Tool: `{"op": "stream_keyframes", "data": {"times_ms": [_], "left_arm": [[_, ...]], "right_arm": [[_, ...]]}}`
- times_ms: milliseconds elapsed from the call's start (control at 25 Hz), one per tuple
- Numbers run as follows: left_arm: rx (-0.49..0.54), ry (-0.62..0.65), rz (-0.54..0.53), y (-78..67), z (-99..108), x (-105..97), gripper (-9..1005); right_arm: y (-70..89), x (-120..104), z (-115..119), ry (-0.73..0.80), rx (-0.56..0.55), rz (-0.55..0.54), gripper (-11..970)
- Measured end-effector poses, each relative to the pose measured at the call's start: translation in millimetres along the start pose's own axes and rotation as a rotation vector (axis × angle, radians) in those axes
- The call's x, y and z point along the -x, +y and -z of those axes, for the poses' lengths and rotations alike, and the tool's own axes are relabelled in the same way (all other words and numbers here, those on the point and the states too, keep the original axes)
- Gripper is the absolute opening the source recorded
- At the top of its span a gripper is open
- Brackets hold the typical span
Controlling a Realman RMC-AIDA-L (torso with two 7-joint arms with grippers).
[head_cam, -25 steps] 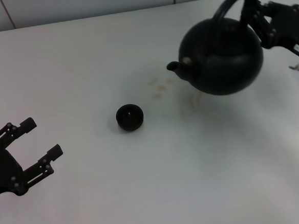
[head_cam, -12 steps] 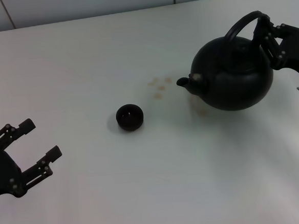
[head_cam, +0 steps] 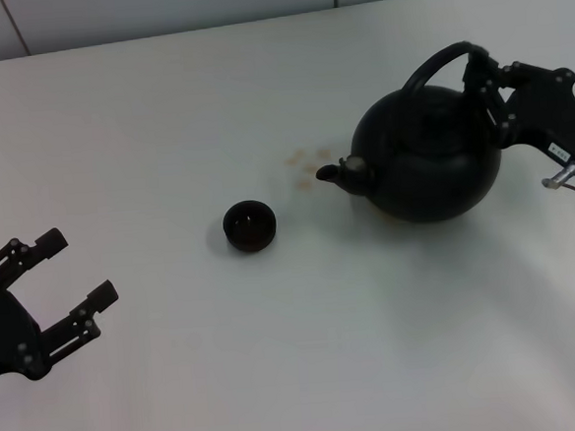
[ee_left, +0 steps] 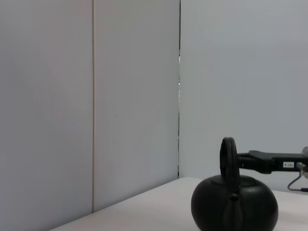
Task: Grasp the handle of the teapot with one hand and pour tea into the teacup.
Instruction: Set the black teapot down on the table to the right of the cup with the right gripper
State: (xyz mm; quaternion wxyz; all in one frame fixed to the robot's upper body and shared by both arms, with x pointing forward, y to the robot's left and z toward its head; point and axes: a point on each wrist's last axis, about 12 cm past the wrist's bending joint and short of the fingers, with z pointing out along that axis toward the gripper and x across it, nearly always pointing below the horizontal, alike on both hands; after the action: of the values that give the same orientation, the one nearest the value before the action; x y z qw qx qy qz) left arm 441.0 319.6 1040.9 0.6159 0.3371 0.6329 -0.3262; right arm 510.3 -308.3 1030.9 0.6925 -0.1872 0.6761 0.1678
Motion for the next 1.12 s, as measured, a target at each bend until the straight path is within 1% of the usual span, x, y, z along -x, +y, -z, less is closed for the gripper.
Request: {"op": "stream_keyframes", "data": {"times_ms": [120,440,640,760,960,1120], "left_arm": [[0.000,0.001,0.001,-0.3,0.3,-0.2,793],[-0.001,-0.001,0.004,-1.5,0.8,-0.7,793],[-0.002,-0.006,0.006,-2.3,1.3,-0.4,793],[-0.003,-0.008,0.006,-2.7,1.4,-0.3,793],[-0.002,-0.009,0.008,-3.1,2.0,-0.3,793],[-0.002,-0.011,0.009,-3.1,2.1,-0.2,793]], "right_arm": [[3.1,-2.4,-0.9,0.000,-0.010,0.008,196],[4.3,-3.9,0.1,0.003,-0.014,0.012,210],[5.6,-8.8,-0.9,0.034,-0.028,0.026,219],[5.2,-12.3,-2.0,0.062,-0.039,0.022,225],[4.3,-12.0,3.5,0.043,-0.061,0.004,234],[4.6,-10.7,9.5,0.019,-0.065,-0.008,404]]}}
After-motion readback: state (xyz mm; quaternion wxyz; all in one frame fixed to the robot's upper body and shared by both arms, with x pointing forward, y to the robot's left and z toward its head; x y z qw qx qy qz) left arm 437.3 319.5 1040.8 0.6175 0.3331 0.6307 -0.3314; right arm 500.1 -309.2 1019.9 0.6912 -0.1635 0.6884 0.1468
